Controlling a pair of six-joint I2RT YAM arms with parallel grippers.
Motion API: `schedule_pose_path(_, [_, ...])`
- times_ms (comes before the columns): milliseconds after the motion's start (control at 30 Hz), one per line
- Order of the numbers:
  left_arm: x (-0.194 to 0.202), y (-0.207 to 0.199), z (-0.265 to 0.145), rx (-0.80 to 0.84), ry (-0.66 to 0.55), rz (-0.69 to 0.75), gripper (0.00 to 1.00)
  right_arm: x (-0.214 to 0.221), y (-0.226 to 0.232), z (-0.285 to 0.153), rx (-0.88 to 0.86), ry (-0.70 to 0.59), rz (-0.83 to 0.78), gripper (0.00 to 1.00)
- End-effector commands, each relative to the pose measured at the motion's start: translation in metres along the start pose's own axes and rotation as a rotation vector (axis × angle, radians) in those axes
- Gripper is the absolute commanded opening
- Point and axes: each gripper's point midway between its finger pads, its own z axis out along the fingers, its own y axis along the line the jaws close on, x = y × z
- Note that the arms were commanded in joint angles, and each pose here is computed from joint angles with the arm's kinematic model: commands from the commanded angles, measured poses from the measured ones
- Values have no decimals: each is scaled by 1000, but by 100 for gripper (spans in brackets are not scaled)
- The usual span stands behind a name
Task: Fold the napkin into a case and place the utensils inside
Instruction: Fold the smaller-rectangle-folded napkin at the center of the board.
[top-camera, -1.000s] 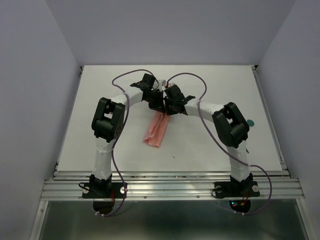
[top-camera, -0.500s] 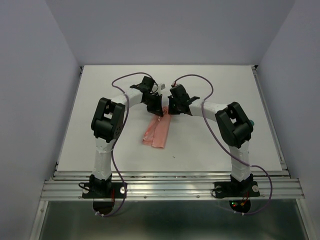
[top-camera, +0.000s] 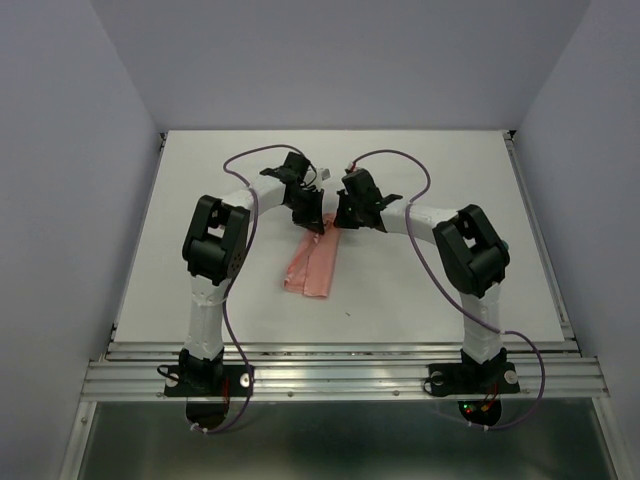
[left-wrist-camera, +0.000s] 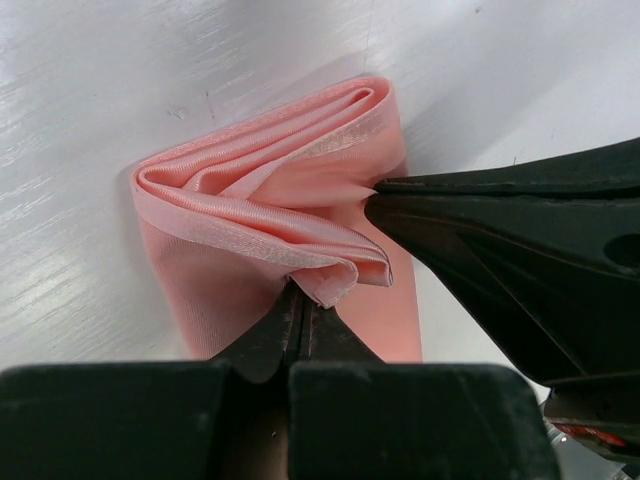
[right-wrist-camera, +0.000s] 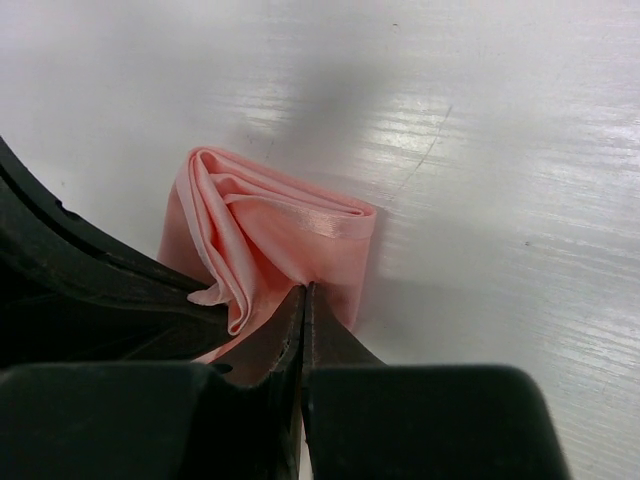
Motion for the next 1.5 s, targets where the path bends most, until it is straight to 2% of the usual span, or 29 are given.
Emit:
schedule_pose_path(0, [-9, -2, -19, -46, -18, 33, 0, -33, 20, -19, -72, -98, 26, 1])
schedule_pose_path(100, [-15, -7, -24, -45, -43, 54, 0, -32, 20, -18, -72, -94, 29, 1])
schedule_pose_path(133, [-17, -7, -25, -45, -50, 57, 3, -31, 20, -17, -71, -91, 31, 1])
schedule_pose_path(233, [-20, -10, -29, -44, -80, 67, 21, -31, 20, -16, -70, -91, 34, 1])
schedule_pose_path(267, [-22, -13, -33, -42, -94, 73, 32, -30, 19, -16, -68, -89, 32, 1])
schedule_pose_path(367, [-24, -15, -36, -32, -115, 78, 45, -30, 19, -16, -69, -89, 34, 1])
schedule_pose_path(500, [-28, -19, -40, -26, -149, 77, 46, -26, 23, -16, -93, -71, 32, 1])
schedule_pose_path(633, [-32, -22, -40, -12, -168, 78, 37, -25, 23, -16, -95, -68, 34, 1])
schedule_pose_path(800, [-34, -24, -36, -14, -174, 79, 37, -26, 24, -16, -100, -66, 35, 1])
schedule_pose_path(933, [-33, -28, -34, -2, -170, 82, 25, -26, 24, -16, -100, -66, 36, 1])
schedule_pose_path(1000, [-32, -28, -31, 5, -162, 83, 16, -26, 25, -16, -102, -67, 38, 1])
schedule_pose_path(1033, [-30, -29, -29, 7, -156, 82, 6, -27, 26, -17, -105, -68, 38, 1])
schedule_pose_path(1100, [-28, -28, -26, 8, -146, 72, 0, -27, 27, -17, -108, -68, 37, 1])
schedule_pose_path(1467, [-16, -22, -20, -2, -105, 62, 0, -30, 26, -21, -103, -84, 50, 1])
